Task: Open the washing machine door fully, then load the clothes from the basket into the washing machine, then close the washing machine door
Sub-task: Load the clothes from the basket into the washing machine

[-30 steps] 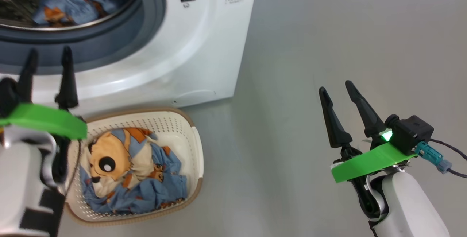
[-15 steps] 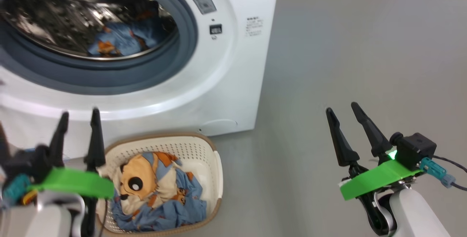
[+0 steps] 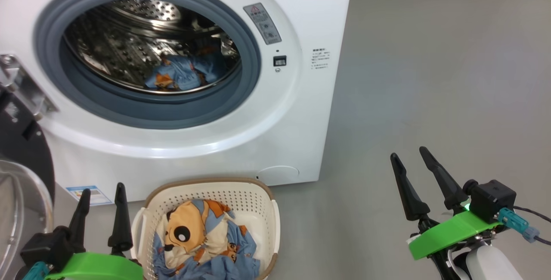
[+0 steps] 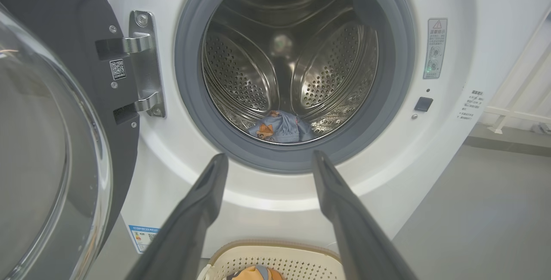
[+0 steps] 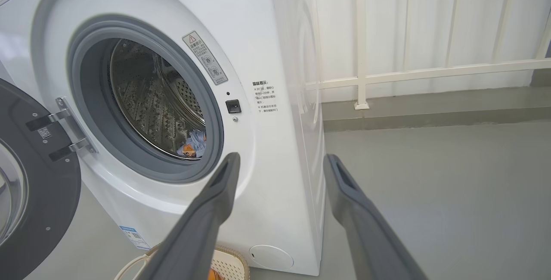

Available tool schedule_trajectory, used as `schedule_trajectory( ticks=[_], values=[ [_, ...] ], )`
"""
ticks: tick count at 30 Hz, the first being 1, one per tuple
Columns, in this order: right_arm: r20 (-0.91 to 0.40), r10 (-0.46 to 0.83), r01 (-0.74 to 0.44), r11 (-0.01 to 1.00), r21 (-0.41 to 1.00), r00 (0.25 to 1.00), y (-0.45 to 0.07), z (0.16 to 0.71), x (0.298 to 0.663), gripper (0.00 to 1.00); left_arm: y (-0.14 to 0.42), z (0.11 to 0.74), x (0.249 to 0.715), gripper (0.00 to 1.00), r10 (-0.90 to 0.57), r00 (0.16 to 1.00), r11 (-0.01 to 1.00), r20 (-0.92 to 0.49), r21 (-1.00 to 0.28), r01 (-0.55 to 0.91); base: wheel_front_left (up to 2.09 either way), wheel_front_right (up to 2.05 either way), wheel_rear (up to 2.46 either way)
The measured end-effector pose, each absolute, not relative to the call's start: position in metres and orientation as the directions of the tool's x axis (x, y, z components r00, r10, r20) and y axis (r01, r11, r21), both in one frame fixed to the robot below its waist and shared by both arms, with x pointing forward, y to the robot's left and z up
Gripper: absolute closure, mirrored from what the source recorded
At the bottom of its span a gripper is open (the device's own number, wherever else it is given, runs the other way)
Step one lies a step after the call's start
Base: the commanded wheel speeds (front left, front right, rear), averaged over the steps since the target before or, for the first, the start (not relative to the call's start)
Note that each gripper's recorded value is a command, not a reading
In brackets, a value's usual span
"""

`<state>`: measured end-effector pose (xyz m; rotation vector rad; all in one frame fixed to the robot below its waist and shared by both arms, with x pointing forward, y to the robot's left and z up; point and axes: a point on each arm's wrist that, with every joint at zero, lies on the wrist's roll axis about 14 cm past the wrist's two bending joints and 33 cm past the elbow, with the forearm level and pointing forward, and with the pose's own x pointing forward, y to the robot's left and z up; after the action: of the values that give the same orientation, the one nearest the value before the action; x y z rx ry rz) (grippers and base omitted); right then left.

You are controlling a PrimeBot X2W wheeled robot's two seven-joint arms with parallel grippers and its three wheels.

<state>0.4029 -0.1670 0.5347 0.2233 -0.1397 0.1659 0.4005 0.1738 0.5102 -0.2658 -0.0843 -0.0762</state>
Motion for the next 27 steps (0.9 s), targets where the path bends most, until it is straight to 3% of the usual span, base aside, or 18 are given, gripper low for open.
schedule_trajectory(
  ticks=[27],
  values=[
    [0.175, 0.161, -0.193, 0.962, 0.191, 0.971, -0.166, 0.542, 0.399, 0.0, 0.18, 0.522, 0.385, 0.0, -0.016, 0.991, 0.96, 0.132, -0.276, 0.052, 0.0, 0.0, 0.0]
  ],
)
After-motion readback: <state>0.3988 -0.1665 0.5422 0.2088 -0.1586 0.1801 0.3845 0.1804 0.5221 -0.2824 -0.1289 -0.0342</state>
